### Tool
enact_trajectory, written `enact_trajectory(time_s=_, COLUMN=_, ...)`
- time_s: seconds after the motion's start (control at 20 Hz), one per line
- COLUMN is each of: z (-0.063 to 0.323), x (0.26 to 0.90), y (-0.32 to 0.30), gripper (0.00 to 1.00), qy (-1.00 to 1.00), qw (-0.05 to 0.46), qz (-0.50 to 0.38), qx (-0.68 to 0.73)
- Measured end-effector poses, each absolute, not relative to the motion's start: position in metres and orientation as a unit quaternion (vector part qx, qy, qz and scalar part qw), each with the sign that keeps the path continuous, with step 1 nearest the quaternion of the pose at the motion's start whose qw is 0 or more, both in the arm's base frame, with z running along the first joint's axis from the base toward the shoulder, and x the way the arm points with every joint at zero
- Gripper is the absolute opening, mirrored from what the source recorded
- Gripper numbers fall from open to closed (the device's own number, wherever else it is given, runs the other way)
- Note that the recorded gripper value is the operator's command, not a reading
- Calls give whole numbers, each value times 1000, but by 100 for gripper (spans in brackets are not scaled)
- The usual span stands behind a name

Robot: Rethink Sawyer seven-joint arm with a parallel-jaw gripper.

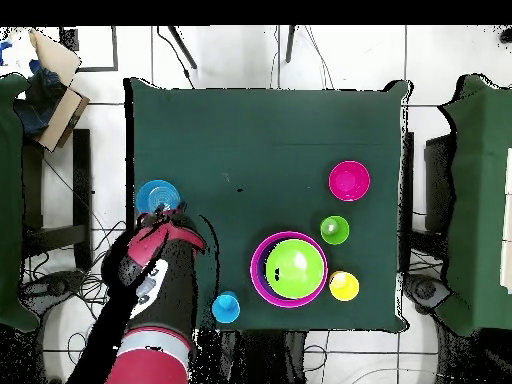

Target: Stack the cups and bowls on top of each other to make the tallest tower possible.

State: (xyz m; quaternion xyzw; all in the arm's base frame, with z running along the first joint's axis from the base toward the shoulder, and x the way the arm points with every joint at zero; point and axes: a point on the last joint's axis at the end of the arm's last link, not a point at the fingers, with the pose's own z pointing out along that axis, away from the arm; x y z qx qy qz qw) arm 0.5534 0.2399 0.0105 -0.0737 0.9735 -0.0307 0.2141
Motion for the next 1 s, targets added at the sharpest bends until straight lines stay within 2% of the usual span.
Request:
enact_trajectory(time_s=0.4, z=-30, x=529, y=221, gripper=100, qy=970, qw=220, qz=-42, qx=-98)
enact_trajectory(time_s=1.0, z=-56, x=508, y=195, gripper=100, qy=970, qw=205, qz=-79, qx=-101)
